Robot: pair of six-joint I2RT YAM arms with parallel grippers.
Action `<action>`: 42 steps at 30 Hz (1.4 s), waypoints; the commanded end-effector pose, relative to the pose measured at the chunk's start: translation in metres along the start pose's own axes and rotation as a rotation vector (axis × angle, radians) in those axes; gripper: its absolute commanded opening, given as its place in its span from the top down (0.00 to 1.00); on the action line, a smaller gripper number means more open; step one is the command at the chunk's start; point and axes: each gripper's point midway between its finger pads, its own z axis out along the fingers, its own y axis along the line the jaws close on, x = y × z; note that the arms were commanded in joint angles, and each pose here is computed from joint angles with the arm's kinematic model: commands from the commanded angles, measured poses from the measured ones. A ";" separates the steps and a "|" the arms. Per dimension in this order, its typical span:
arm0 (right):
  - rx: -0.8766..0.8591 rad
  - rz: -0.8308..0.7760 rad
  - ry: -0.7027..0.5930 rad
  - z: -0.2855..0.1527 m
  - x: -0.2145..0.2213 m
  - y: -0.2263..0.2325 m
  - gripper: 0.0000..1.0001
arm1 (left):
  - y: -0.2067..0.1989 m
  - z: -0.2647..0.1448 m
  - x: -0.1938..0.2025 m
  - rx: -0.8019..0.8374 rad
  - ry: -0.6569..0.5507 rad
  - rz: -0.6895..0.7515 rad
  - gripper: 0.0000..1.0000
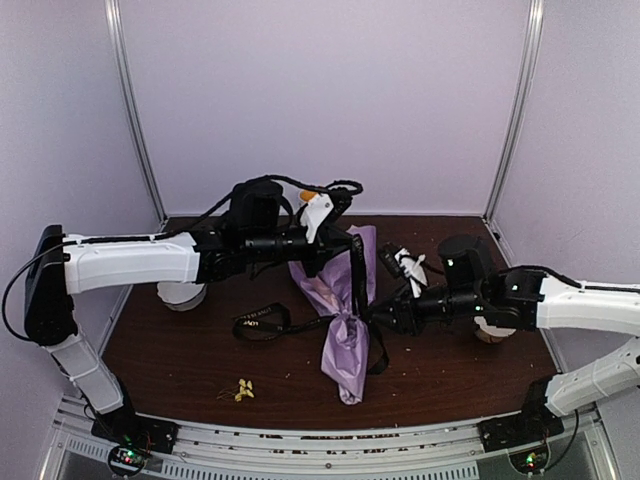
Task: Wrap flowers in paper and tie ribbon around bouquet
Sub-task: Pass from the right arm to the left, then press the folded bouquet at the center of the board, then pass from the left arm to the right
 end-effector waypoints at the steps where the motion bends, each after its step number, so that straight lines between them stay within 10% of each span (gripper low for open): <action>1: -0.094 0.009 -0.051 0.019 0.013 0.028 0.69 | 0.020 0.004 0.006 -0.048 -0.028 -0.071 1.00; 22: 0.118 -0.014 0.412 0.134 0.156 -0.017 0.82 | -0.018 -0.025 -0.051 0.074 -0.158 0.044 1.00; 42: -0.121 -0.137 -0.100 0.014 -0.012 0.069 0.70 | -0.005 -0.014 -0.004 0.025 -0.037 0.039 1.00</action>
